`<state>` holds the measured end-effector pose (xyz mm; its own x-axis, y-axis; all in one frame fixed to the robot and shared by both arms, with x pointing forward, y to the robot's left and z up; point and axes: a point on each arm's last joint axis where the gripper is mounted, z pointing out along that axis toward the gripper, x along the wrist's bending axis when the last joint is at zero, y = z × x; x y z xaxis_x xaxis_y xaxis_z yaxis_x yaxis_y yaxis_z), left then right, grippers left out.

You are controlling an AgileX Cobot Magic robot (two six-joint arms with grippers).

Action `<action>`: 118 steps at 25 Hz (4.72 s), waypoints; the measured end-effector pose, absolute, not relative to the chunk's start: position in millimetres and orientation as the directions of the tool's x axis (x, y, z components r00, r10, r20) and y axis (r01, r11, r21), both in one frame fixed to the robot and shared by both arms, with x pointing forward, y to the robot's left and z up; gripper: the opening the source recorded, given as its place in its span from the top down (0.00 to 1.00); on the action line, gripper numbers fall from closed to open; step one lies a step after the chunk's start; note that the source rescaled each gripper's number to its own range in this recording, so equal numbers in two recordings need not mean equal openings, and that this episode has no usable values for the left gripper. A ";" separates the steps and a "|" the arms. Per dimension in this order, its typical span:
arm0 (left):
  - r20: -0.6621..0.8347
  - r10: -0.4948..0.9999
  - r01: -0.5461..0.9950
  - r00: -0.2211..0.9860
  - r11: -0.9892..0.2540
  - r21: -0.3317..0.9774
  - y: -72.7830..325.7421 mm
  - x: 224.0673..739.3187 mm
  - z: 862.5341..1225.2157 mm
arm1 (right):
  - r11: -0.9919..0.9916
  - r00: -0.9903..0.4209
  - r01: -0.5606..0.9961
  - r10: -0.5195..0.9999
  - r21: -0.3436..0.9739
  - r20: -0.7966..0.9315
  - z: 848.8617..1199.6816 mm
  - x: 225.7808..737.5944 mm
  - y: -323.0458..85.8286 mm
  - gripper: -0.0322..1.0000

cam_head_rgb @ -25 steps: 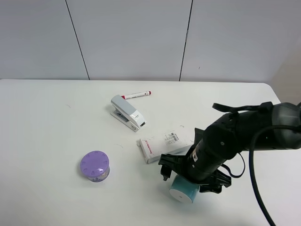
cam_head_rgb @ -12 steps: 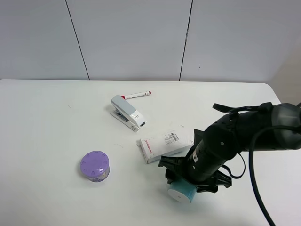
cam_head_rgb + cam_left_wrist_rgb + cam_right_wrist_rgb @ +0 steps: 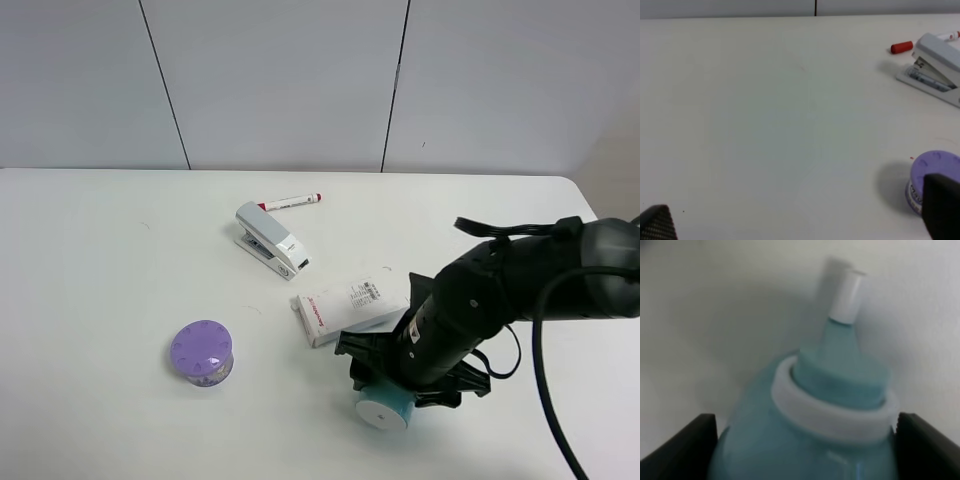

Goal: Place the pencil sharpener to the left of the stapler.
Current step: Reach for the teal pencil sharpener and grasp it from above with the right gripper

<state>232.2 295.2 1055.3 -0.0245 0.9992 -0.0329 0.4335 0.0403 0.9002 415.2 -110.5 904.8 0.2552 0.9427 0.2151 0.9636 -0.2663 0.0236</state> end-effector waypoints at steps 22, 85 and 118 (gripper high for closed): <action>-0.033 0.999 0.434 -0.025 0.040 0.900 295.2 232.2 1055.3 | -0.232 0.219 0.972 0.954 0.040 0.202 910.8 413.9 -113.6 0.96; -0.033 0.999 0.434 -0.025 0.040 0.900 295.2 232.2 1055.3 | -0.139 0.140 0.990 0.970 -0.020 0.198 903.8 405.3 -105.6 0.64; -0.033 0.999 0.434 -0.025 0.040 0.900 295.2 232.2 1055.3 | -0.164 0.174 0.984 0.964 -0.064 0.201 904.3 401.7 -104.4 0.95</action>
<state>232.2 295.2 1055.3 -0.0245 0.9992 -0.0329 0.4335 0.0403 0.9002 401.7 -104.4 904.3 0.1737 0.9640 0.2013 0.9844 -0.1640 -0.0637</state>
